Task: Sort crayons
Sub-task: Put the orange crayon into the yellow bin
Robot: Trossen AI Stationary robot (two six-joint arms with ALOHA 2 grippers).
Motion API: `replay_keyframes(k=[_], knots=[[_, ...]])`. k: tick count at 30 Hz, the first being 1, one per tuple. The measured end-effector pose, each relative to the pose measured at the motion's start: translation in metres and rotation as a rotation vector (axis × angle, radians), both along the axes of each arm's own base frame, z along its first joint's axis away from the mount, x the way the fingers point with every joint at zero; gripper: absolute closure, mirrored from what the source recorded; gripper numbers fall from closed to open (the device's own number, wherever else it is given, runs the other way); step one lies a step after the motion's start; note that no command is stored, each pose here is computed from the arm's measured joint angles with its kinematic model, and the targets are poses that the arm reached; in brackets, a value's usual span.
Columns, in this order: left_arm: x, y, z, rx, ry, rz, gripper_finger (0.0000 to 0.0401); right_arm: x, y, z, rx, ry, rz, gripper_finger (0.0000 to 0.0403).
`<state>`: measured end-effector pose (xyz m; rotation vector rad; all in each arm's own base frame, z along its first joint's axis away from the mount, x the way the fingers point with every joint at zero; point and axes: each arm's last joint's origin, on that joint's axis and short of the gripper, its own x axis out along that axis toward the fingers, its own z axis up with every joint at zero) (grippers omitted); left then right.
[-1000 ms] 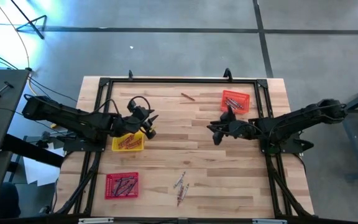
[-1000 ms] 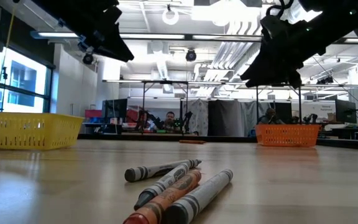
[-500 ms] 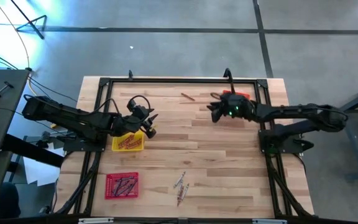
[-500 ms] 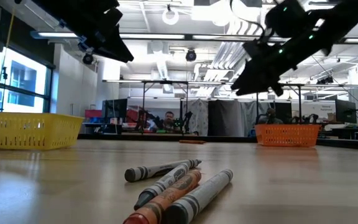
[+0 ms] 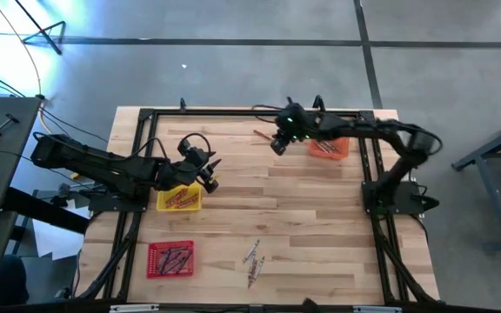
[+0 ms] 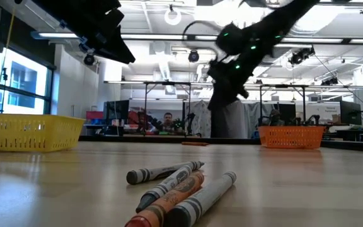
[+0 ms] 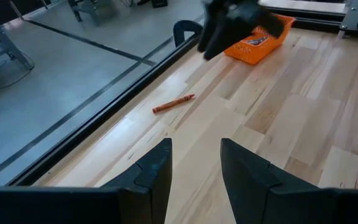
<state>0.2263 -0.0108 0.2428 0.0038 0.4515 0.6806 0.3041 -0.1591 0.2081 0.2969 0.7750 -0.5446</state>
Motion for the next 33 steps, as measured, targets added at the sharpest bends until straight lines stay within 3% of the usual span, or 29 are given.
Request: replay_keyframes(k=[6,16,26,33], knots=[[0.000,0.000,0.000,0.000,0.001,0.000,0.0279,0.032,-0.033,-0.010,0.024,0.154,0.026,0.0277],[-0.001,0.000,-0.001,0.018,0.028,-0.010,0.0279,0.066,-0.068,-0.037,0.145,0.253,0.089,0.0277],[-0.002,0.000,-0.002,0.022,0.047,-0.011,0.0279,0.082,-0.079,-0.049,0.158,0.341,0.158,0.0277],[-0.002,0.000,-0.002,0.022,0.048,-0.011,0.0279,0.077,-0.087,-0.061,0.188,0.403,0.175,0.0277]])
